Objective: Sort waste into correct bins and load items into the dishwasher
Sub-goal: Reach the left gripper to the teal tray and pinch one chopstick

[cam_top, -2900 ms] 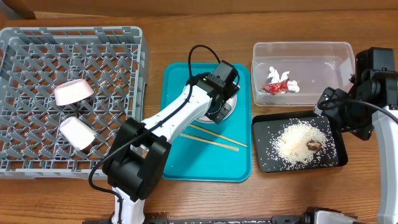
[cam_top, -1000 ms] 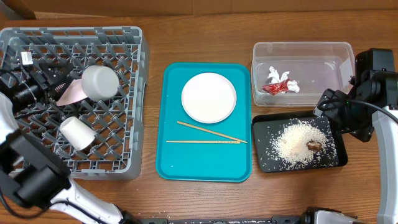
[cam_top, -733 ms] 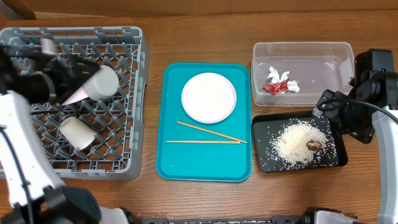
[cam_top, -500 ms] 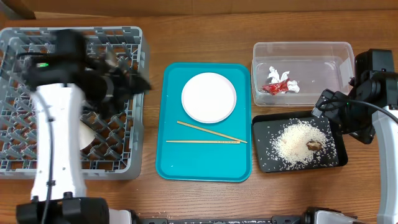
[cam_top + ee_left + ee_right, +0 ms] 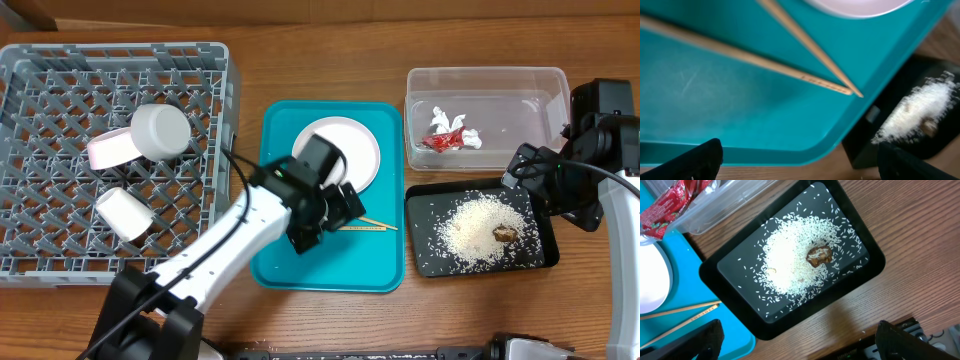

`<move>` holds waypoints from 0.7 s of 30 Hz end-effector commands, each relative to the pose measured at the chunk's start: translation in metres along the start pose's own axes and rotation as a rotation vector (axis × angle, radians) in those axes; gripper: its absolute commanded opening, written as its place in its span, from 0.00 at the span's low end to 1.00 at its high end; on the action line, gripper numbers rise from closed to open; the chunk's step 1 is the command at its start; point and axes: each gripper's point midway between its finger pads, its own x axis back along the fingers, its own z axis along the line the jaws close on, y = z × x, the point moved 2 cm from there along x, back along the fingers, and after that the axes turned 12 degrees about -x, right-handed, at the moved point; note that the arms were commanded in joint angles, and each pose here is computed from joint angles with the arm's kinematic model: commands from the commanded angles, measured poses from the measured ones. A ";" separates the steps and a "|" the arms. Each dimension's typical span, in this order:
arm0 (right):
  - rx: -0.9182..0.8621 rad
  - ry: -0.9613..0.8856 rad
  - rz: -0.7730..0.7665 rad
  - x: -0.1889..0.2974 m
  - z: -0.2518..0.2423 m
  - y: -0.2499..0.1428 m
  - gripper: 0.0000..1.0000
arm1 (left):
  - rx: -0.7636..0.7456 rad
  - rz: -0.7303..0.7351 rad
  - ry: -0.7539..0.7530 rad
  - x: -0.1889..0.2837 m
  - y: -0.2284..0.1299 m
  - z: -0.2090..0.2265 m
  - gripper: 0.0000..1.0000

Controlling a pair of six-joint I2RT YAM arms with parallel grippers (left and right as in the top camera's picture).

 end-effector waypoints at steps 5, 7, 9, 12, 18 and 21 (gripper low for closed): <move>0.002 0.006 -0.004 0.002 0.001 0.000 0.98 | 0.200 -0.232 0.168 -0.023 0.011 0.038 0.89; 0.002 0.006 -0.004 0.002 0.001 0.000 0.98 | 0.199 -0.274 0.201 -0.023 0.015 0.046 0.89; 0.002 0.006 -0.004 0.002 0.001 0.000 0.98 | 0.198 -0.282 0.199 -0.026 0.016 0.049 0.89; 0.001 0.006 -0.004 0.002 0.001 -0.001 0.98 | 0.195 -0.295 0.192 -0.032 0.017 0.050 0.89; 0.001 0.006 -0.004 0.002 0.001 -0.001 0.98 | 0.226 -0.247 0.248 -0.057 0.015 0.062 0.88; 0.002 0.006 -0.003 0.002 0.001 -0.001 0.98 | 0.231 -0.220 0.279 -0.065 0.012 0.069 0.84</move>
